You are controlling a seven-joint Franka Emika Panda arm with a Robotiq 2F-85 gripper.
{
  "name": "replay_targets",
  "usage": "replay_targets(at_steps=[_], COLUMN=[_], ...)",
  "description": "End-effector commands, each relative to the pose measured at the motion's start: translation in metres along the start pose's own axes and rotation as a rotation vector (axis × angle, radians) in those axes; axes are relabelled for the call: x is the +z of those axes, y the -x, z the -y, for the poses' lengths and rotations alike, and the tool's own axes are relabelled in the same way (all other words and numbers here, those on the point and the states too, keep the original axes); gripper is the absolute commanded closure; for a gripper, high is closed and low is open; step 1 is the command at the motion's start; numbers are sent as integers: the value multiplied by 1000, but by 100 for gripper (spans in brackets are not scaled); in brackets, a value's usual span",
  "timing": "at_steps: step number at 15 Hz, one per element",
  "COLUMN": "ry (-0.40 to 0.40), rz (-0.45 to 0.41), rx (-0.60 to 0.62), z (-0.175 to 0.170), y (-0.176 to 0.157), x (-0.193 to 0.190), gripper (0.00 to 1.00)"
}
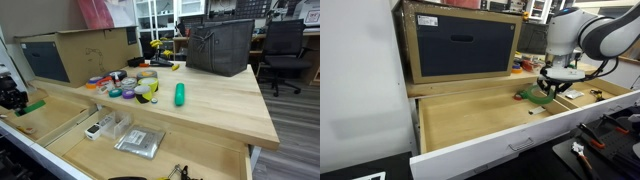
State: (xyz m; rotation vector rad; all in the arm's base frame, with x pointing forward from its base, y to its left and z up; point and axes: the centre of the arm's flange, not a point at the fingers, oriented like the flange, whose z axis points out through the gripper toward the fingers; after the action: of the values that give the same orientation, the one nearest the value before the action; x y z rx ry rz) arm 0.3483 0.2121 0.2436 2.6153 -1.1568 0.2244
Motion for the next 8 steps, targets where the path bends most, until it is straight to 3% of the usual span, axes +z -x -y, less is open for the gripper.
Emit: replay_targets(at_steps=[1, 8], ry=[-46, -209], rz=[-63, -184], rx=[26, -147], z=[-35, -60], y=[-41, -109], x=[-16, -21], gripper=[94, 94])
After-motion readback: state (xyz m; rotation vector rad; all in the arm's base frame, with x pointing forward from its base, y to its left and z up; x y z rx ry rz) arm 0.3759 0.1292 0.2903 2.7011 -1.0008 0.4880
